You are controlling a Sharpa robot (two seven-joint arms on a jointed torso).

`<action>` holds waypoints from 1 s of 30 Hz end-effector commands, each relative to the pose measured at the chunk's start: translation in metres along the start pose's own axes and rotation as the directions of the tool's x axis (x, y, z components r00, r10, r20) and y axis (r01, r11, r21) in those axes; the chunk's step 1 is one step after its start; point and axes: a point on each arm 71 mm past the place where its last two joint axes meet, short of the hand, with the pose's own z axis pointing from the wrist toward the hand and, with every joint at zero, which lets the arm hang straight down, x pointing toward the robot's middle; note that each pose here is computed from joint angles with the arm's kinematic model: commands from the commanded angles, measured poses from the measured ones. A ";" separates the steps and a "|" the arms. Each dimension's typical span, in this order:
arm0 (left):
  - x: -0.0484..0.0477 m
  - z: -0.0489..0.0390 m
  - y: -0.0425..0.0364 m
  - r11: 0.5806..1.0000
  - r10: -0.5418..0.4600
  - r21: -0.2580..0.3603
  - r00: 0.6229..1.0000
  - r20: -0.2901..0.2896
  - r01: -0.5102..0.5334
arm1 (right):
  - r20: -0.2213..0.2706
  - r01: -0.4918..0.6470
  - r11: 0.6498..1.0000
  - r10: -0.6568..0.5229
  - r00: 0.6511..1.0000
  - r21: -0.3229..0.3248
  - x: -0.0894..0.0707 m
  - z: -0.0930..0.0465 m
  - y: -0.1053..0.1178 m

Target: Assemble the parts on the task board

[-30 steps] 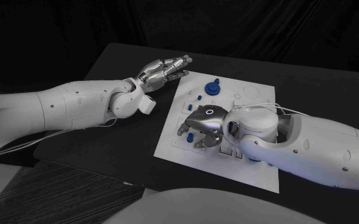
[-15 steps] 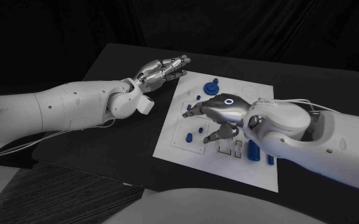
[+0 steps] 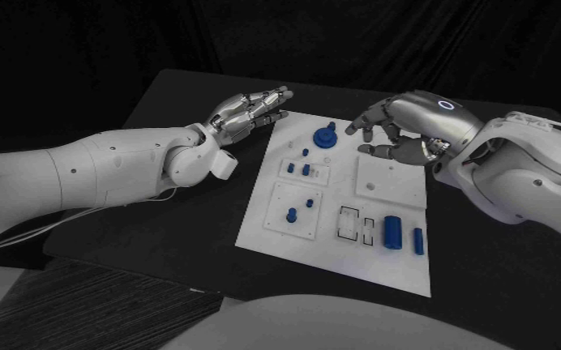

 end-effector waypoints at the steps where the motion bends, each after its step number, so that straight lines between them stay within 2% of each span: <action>1: 0.0022 0.0012 -0.0020 0.999 -0.016 0.048 1.000 -0.010 0.017 | -0.035 -0.059 0.989 0.064 0.997 0.133 0.000 -0.007 -0.019; 9: 0.0045 0.0017 0.0015 0.999 -0.024 0.043 1.000 -0.017 0.024 | -0.239 0.005 0.930 0.089 0.967 0.368 0.019 -0.024 -0.049; 12: 0.0045 0.0011 0.0024 0.999 -0.026 0.043 1.000 -0.017 0.026 | -0.277 0.027 0.910 0.098 0.956 0.414 0.024 -0.029 -0.054; 19: 0.0031 -0.0014 0.0032 0.999 -0.024 0.046 1.000 -0.010 0.025 | -0.374 0.080 0.862 0.132 0.918 0.501 0.042 -0.043 -0.062; 25: 0.0028 -0.0036 0.0032 0.998 -0.022 0.060 1.000 -0.002 0.022 | -0.442 0.114 0.836 0.163 0.882 0.536 0.054 -0.051 -0.061; 30: 0.0030 -0.0046 0.0039 0.998 -0.022 0.064 1.000 0.000 0.022 | -0.462 0.108 0.814 0.209 0.862 0.571 0.059 -0.057 -0.058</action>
